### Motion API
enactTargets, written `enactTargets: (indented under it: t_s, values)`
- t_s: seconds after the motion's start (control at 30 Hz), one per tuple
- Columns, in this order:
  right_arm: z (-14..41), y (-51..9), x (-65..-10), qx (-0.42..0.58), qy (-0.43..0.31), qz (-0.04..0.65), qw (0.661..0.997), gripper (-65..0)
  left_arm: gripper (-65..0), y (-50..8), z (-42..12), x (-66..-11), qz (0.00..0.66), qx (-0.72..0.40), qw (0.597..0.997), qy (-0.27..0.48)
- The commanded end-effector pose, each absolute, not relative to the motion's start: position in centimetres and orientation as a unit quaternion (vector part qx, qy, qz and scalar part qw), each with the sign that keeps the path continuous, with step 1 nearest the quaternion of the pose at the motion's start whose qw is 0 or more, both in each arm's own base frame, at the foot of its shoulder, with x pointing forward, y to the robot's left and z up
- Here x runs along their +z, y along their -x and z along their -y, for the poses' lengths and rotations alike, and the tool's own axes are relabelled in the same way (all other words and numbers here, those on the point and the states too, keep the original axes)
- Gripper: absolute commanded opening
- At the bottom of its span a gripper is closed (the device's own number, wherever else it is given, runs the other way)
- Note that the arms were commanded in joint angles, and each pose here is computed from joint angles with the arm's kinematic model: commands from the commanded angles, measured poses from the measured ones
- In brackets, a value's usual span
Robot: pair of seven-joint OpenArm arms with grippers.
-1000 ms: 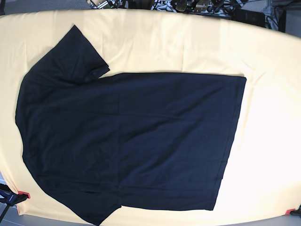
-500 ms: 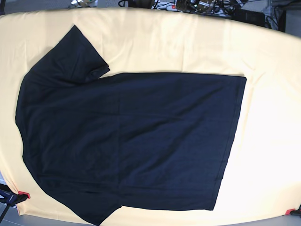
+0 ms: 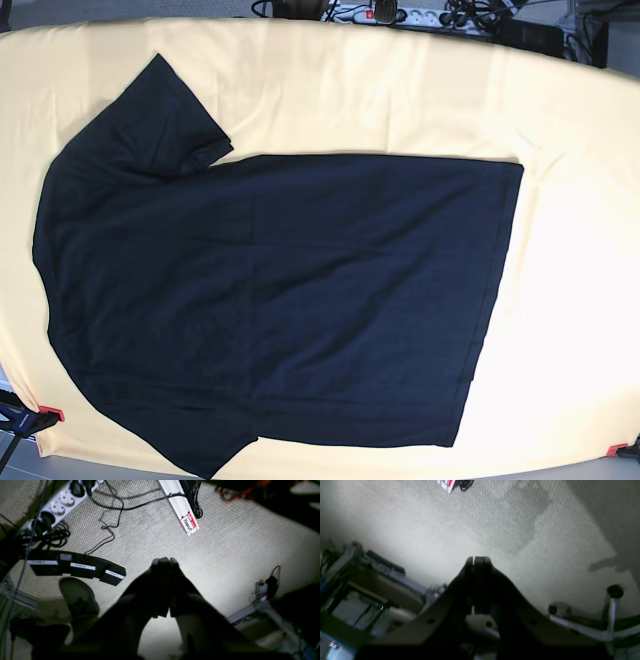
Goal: Fold the T-shirt properly
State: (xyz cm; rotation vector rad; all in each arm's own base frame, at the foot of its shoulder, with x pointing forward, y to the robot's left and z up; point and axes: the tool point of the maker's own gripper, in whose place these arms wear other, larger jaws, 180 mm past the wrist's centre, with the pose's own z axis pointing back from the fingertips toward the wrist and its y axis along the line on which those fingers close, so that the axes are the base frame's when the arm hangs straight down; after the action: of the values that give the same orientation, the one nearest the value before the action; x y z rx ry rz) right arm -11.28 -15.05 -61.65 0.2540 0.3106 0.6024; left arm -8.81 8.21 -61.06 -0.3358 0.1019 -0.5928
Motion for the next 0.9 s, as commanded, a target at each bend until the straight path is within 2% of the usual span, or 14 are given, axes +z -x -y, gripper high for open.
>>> enactTargets:
  t_s: [0.0,0.13,0.37,0.47,0.7,0.87]
  values:
    - [14.7,12.0,-61.2,0.298,-0.131,-0.151,0.933,-65.0,-65.0,9.6,-7.5,-60.4,-0.054,-0.292,0.937,0.181]
    - [12.7,12.6,-59.2,0.317,-0.141,-0.136,0.928,-65.0,-65.0,10.6,-7.6,-58.8,-0.046,-0.309,0.928,0.201]
    - [9.8,10.8,-54.9,0.323,-0.148,-0.036,0.934,-65.0,-65.0,11.6,-8.8,-55.0,-0.017,-0.34,0.916,0.213]
    - [10.2,10.8,-52.9,0.335,-0.145,-0.018,0.931,-65.0,-65.0,12.1,-9.9,-53.2,-0.007,-0.352,0.913,0.206]
    - [11.1,12.5,-48.2,0.364,-0.142,-0.015,0.92,-65.0,-65.0,13.1,-12.5,-47.8,-0.001,-0.419,0.887,0.192]
    - [12.0,12.4,-44.8,0.368,-0.109,-0.016,0.923,-65.0,-65.0,12.3,-13.2,-43.2,0.011,-0.44,0.878,0.19]
